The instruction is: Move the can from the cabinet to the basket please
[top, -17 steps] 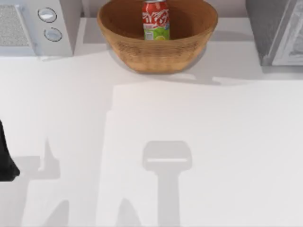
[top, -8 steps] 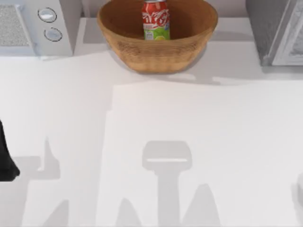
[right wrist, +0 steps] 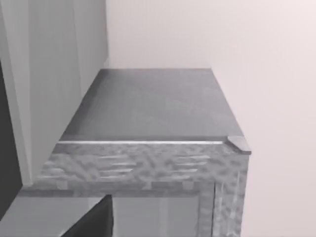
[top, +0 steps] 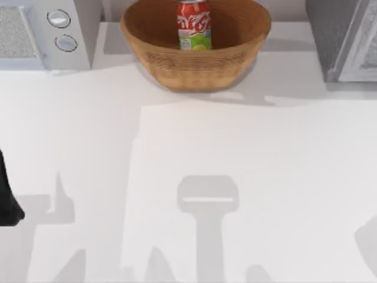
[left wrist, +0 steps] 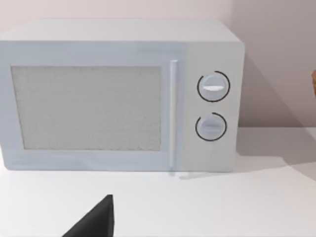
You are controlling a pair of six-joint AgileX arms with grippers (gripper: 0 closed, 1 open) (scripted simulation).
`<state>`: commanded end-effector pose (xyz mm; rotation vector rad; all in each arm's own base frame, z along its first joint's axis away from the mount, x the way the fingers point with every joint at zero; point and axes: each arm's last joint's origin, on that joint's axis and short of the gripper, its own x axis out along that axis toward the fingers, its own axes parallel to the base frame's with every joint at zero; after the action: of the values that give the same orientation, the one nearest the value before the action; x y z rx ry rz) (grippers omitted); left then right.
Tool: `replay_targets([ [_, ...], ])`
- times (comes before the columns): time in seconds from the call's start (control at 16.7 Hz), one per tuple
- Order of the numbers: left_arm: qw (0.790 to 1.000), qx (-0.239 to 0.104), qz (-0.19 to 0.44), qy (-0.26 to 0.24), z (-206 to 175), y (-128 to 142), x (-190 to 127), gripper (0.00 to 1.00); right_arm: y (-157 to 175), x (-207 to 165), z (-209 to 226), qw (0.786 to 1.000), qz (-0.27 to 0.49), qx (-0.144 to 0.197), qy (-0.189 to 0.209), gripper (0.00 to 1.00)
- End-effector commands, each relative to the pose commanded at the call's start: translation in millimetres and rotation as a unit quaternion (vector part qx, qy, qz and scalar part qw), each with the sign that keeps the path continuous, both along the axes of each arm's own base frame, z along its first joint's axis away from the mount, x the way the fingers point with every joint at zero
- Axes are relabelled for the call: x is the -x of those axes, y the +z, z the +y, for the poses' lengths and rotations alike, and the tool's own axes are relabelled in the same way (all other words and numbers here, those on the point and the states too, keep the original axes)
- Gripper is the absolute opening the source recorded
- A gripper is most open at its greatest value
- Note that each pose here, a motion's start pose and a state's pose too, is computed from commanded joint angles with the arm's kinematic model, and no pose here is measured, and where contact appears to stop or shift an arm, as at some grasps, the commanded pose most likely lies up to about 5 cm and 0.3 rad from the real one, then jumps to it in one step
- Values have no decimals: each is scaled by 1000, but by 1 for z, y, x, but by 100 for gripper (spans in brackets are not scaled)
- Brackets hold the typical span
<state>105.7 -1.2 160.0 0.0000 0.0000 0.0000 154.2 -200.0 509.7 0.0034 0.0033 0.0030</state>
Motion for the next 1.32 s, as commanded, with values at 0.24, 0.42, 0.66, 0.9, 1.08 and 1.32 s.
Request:
replay_targets([
  [0.24,1000,0,0,0,0,0,0,100,0,-2,0,1000,-1,1,-2,100],
  [0.42,1000,0,0,0,0,0,0,100,2,-19,12,1000,-2,1,-2,100],
  [0.66,1000,0,0,0,0,0,0,100,4,-62,54,1000,-4,1,-2,100],
  [0.9,1000,0,0,0,0,0,0,100,6,-100,129,1000,-5,-1,-2,100],
  [1.08,1000,0,0,0,0,0,0,100,6,-106,196,1000,-6,-2,-2,100],
  [1.32,1000,0,0,0,0,0,0,100,4,-90,265,1000,-5,-2,-2,100],
])
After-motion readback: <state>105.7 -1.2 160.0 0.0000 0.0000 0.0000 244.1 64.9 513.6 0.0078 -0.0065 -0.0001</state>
